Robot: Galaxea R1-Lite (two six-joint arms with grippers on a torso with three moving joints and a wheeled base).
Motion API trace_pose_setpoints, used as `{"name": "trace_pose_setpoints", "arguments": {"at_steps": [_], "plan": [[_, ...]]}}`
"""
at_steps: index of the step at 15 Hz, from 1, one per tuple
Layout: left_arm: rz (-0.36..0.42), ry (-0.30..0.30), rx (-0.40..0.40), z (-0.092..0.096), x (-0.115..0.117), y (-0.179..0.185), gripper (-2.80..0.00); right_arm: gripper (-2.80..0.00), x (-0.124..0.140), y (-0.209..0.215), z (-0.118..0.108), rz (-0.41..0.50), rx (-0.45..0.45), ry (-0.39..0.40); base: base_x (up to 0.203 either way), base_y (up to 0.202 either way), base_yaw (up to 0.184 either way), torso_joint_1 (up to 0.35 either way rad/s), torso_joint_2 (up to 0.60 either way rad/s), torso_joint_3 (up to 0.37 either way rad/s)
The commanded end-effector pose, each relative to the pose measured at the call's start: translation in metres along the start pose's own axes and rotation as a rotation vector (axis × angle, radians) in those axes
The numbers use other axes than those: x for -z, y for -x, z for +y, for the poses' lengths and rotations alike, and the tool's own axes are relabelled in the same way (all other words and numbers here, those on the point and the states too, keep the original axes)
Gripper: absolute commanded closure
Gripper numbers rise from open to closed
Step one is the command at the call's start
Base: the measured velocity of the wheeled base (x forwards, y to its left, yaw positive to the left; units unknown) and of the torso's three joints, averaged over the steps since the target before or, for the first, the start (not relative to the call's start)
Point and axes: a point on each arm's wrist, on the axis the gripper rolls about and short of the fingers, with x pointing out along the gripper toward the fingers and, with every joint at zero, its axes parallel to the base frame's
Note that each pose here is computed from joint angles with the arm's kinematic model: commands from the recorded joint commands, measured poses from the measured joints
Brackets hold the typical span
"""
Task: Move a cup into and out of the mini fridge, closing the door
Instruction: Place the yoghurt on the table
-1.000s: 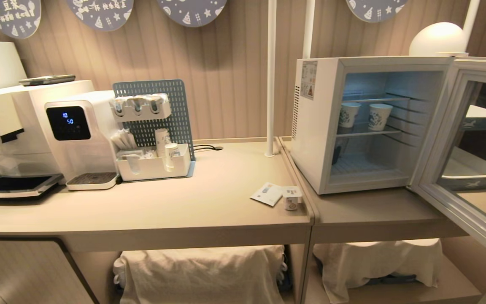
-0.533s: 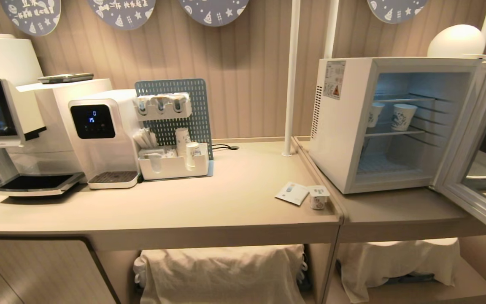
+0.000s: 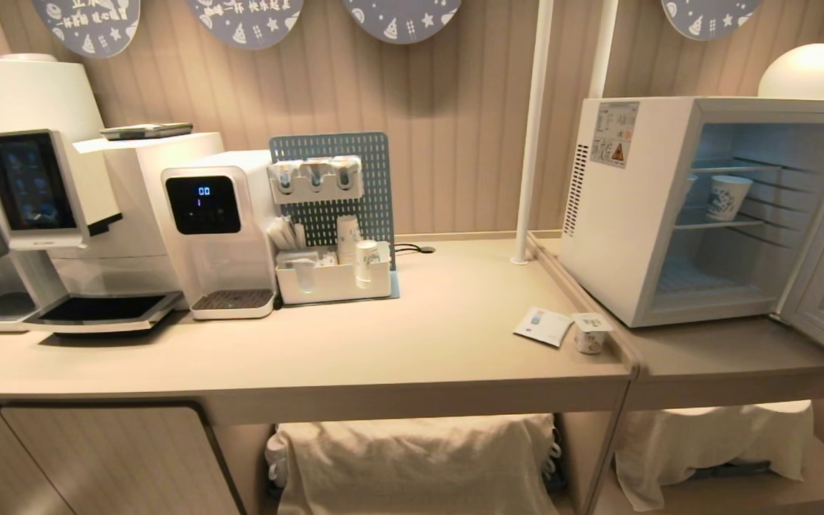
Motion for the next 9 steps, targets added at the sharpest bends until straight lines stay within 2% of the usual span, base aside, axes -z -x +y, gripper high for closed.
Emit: {"name": "trace_pose_setpoints", "arguments": {"at_steps": [1, 9], "plan": [[0.002, 0.0, 0.0, 0.0, 0.0003, -0.0002, 0.0, 0.0, 0.0001, 0.0001, 0.0, -0.001, -0.001, 0.0, 0.0, 0.189, -0.002, 0.002, 0.01, 0.002], [0.002, 0.002, 0.0, 0.0, 0.0003, -0.0002, 0.0, 0.0, -0.0003, 0.0003, 0.0, -0.004, -0.001, 0.002, 0.0, 0.191, 0.001, 0.002, 0.0, 0.001]]}}
